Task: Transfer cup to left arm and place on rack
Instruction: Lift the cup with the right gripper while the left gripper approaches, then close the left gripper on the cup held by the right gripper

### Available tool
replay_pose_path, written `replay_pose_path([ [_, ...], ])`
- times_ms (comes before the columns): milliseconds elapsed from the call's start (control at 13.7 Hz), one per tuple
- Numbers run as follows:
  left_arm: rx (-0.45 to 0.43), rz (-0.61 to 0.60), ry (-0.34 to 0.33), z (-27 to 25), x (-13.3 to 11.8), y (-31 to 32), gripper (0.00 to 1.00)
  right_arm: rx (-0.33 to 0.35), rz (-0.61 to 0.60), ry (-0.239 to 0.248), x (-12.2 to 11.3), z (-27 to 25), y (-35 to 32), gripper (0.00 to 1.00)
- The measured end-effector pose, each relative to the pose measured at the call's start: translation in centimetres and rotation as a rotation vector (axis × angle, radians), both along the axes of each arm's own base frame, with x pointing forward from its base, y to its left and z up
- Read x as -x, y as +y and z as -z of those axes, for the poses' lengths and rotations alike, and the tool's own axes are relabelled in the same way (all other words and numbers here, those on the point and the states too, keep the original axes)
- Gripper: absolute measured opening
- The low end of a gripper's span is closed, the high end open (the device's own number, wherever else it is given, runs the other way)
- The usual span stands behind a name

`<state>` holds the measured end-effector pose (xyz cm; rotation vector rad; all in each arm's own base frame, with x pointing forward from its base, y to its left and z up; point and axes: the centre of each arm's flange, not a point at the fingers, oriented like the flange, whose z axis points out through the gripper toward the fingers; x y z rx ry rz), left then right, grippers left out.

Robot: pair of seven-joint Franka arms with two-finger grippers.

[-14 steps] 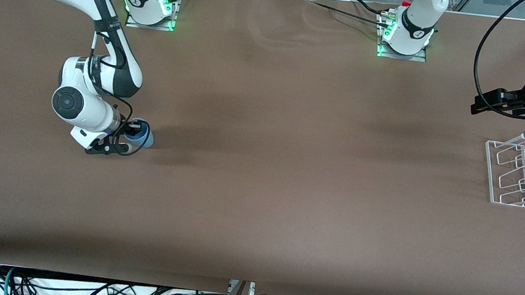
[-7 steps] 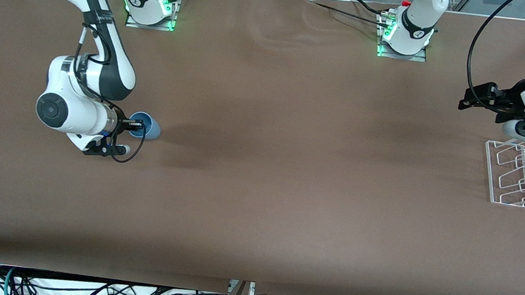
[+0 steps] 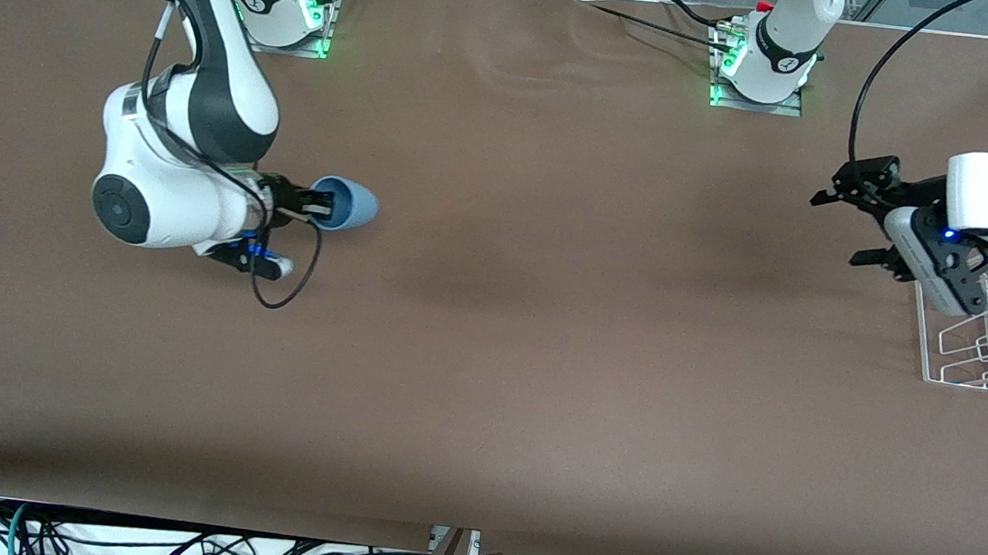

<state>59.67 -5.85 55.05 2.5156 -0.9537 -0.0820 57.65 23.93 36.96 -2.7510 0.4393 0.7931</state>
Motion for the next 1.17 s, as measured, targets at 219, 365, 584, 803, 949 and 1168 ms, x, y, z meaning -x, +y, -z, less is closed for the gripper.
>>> replay_pose_path([
  [219,0.045,0.108,-0.037,1.5,-0.5,-2.7,1.0,-0.049,0.187,0.093,1.3,-3.8,6.9,0.05],
  [365,0.089,0.198,-0.078,2.1,-0.6,-5.1,1.0,-0.058,0.289,0.142,2.4,-6.3,11.2,0.05],
  [584,0.198,0.343,-0.16,4.6,-1.1,-7.0,1.0,-0.106,0.474,0.201,4.3,-8.3,18.2,0.05],
  [803,0.295,0.44,-0.208,7.6,-1.3,-8.9,1.0,-0.157,0.652,0.27,5.3,-8.2,22.6,0.05],
  [949,0.345,0.5,-0.23,8.3,-1.1,-10.1,1.0,-0.182,0.737,0.31,5.3,-7.8,23.8,0.05],
  [1168,0.4,0.62,-0.308,8.9,-0.9,-11.0,1.0,-0.171,0.844,0.345,5.4,-7.3,25.3,0.05],
])
